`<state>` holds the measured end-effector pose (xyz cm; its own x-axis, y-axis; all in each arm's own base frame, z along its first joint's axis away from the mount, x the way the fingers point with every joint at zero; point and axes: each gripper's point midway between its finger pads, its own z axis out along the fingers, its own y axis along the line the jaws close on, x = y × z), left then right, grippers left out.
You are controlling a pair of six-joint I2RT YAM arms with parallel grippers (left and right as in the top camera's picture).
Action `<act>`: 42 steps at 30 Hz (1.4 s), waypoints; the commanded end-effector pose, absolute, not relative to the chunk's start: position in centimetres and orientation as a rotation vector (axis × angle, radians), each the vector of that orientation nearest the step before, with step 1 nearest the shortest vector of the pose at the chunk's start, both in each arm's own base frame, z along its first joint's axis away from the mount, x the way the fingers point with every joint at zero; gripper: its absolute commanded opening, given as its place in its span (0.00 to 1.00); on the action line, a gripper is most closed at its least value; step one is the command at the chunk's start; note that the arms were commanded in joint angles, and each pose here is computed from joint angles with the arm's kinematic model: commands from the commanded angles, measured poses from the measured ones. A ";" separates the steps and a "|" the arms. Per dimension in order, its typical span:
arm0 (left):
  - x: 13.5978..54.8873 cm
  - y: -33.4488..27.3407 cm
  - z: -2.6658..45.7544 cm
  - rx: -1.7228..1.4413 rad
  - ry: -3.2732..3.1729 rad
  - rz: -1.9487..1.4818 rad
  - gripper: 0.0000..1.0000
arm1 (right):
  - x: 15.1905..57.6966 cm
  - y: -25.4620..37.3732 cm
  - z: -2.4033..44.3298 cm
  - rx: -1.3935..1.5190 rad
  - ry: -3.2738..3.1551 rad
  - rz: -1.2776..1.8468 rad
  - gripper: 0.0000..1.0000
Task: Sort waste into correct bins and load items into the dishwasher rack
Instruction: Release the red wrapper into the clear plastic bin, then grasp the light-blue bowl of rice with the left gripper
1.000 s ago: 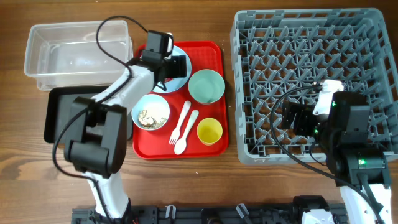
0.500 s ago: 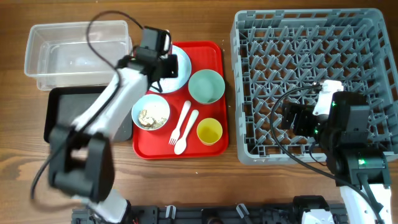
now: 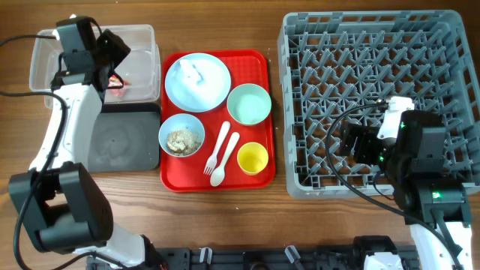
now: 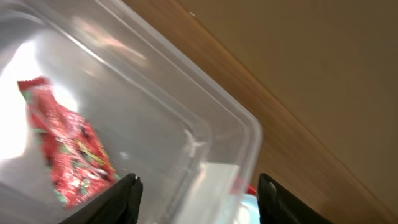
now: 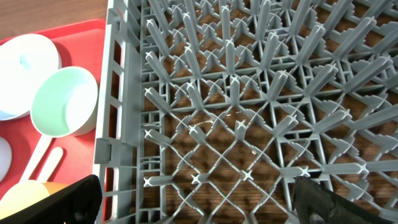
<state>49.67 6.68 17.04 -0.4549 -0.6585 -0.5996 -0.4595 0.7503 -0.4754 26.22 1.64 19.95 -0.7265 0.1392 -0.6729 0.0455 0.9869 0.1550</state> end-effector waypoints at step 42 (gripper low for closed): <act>47.9 6.4 18.4 -0.744 2.165 -0.065 0.52 | 26.5 1.8 20.8 0.103 2.360 0.170 1.00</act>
